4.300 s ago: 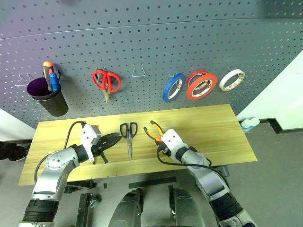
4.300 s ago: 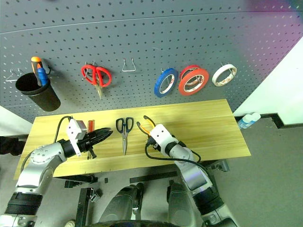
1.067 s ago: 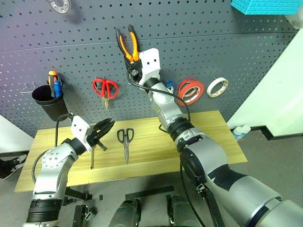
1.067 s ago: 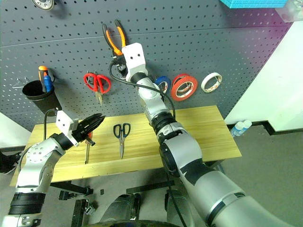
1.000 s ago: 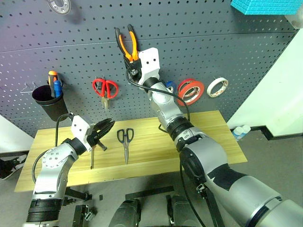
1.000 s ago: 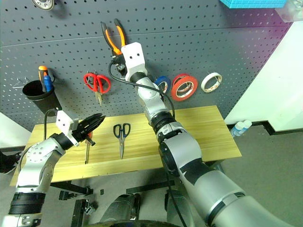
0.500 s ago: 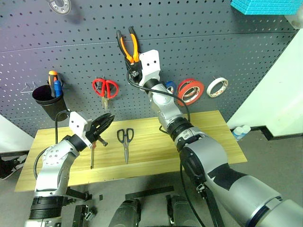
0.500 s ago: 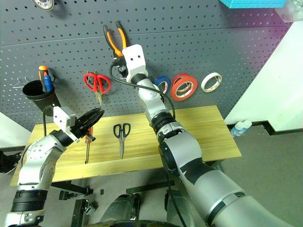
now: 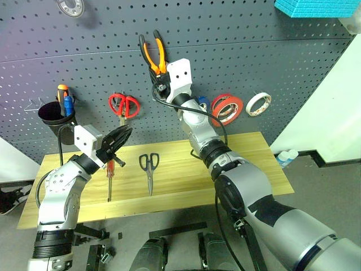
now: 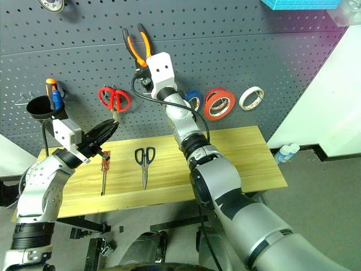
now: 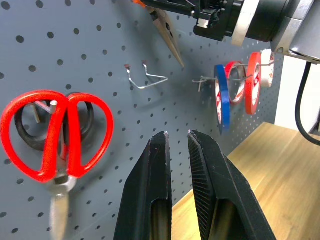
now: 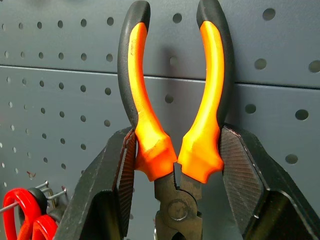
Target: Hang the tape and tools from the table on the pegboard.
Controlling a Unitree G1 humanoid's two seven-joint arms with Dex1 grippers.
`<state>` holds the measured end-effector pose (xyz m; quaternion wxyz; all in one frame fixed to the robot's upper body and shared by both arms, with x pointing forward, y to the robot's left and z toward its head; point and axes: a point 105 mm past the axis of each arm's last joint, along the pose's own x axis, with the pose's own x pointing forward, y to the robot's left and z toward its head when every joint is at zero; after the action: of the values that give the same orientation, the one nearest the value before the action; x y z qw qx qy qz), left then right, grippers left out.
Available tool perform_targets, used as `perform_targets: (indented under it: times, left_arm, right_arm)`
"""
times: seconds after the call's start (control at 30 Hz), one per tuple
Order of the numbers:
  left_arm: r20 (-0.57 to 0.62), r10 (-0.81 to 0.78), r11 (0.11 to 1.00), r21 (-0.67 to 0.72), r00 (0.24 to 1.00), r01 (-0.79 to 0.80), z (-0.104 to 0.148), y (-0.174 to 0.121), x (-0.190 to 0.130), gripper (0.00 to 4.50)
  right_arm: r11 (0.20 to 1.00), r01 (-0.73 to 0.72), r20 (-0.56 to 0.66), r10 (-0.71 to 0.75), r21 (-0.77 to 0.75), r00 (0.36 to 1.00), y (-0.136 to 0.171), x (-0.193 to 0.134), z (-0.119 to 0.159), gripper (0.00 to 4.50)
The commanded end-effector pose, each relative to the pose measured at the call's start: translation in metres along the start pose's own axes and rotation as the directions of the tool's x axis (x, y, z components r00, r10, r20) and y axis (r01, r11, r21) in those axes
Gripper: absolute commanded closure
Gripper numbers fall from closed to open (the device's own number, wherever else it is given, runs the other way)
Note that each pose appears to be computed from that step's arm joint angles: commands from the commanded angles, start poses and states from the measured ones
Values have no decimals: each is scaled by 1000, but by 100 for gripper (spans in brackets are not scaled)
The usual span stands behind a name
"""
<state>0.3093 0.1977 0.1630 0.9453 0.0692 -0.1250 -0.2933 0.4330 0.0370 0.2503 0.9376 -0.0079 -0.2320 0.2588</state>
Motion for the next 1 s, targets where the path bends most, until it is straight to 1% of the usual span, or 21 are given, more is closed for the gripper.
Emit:
perform_targets:
  times: [0.03, 0.33, 0.67, 1.0]
  left_arm:
    - [39, 5, 999, 40, 999, -7, 15, 4, -1, 386]
    - [24, -4, 999, 39, 1000, 3, 10, 0, 0, 386]
    - [15, -3, 999, 40, 1000, 3, 9, -1, -2, 386]
    - [17, -2, 999, 42, 1000, 2, 9, 0, -2, 386]
  right_arm:
    - [1000, 0, 83, 1, -7, 997, 1, 10, 26, 240]
    - [1000, 22, 20, -22, -10, 1000, -1, 11, 16, 240]
    - [1000, 1, 16, -1, 6, 1000, 6, 11, 14, 240]
    - [1000, -4, 20, 4, 9, 1000, 6, 10, 14, 240]
